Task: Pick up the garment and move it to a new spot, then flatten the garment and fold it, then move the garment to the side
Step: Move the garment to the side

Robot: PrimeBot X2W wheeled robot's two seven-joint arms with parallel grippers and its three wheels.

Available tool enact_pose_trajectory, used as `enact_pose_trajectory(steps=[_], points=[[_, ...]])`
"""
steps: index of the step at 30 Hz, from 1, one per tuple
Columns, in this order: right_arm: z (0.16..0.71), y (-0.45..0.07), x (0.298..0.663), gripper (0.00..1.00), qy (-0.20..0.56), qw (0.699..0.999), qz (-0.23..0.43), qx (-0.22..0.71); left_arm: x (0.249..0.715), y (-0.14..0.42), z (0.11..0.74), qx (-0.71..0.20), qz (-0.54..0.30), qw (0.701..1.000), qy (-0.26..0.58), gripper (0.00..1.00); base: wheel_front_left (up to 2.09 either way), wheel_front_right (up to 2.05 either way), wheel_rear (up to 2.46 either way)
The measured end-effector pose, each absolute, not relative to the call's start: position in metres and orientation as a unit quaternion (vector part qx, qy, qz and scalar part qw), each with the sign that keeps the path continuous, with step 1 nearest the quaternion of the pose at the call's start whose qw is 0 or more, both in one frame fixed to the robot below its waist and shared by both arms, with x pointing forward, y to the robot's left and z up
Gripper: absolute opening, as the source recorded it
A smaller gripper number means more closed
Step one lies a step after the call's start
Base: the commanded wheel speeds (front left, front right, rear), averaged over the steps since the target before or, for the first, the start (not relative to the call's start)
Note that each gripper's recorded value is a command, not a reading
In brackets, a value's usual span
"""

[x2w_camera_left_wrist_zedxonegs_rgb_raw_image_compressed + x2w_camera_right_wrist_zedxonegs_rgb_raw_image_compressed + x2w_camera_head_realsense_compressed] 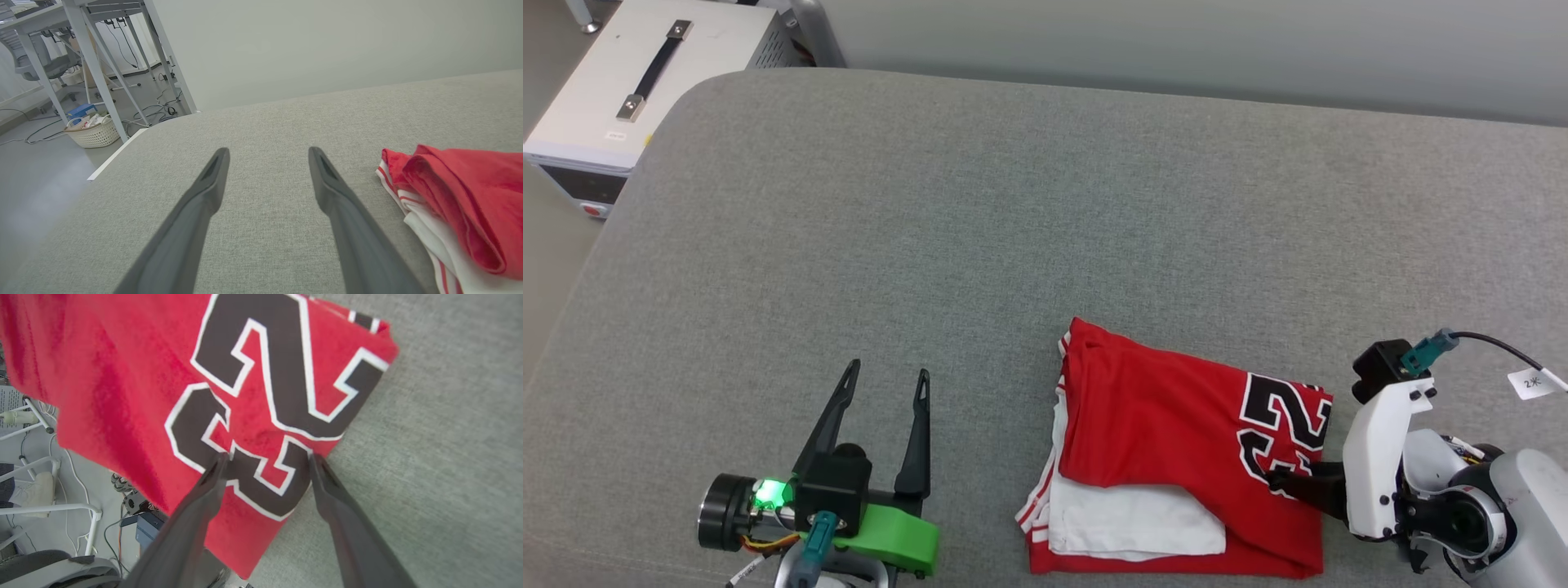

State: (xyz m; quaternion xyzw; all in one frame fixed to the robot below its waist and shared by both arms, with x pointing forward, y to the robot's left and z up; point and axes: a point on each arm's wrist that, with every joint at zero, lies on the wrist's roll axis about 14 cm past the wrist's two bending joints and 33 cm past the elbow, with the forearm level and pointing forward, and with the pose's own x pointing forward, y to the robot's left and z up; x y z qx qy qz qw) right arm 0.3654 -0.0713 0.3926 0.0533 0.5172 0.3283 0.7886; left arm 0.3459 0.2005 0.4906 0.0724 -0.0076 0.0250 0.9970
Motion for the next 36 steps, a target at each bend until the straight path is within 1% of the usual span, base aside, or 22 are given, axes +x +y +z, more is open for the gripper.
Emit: enact_pose_trajectory(steps=[6, 12, 13, 14, 19, 25, 31, 36], points=[[0.369, -0.064, 0.355, 1.00, 0.546, 0.766, 0.335, 0.051, 0.350, 0.203, 0.486, 0.072, 0.031, 0.997, 0.000, 1.00, 0.00, 0.00, 0.00], [0.366, -0.065, 0.354, 1.00, 0.541, 0.769, 0.336, 0.052, 0.353, 0.204, 0.487, 0.073, 0.032, 0.997, -0.002, 1.00, 0.00, 0.00, 0.00], [0.367, -0.065, 0.354, 0.29, 0.538, 0.771, 0.336, 0.052, 0.353, 0.204, 0.487, 0.072, 0.031, 0.997, -0.002, 1.00, 0.00, 0.00, 0.00], [0.368, -0.066, 0.354, 0.00, 0.536, 0.773, 0.336, 0.052, 0.354, 0.203, 0.488, 0.072, 0.030, 0.997, -0.003, 1.00, 0.00, 0.00, 0.00], [0.374, -0.068, 0.357, 0.00, 0.520, 0.784, 0.335, 0.056, 0.354, 0.200, 0.490, 0.070, 0.026, 0.997, -0.007, 1.00, 0.00, 0.00, 0.00], [0.388, -0.067, 0.367, 0.00, 0.484, 0.804, 0.341, 0.053, 0.355, 0.198, 0.493, 0.069, 0.024, 0.997, -0.013, 1.00, 0.00, 0.00, 0.00], [0.425, -0.077, 0.397, 0.00, 0.413, 0.844, 0.340, 0.020, 0.355, 0.194, 0.494, 0.067, 0.019, 0.997, -0.016, 1.00, 0.00, 0.00, 0.00], [0.454, -0.110, 0.420, 0.00, 0.368, 0.876, 0.311, -0.033, 0.360, 0.186, 0.493, 0.064, 0.008, 0.998, -0.017, 1.00, 0.00, 0.00, 0.00]])
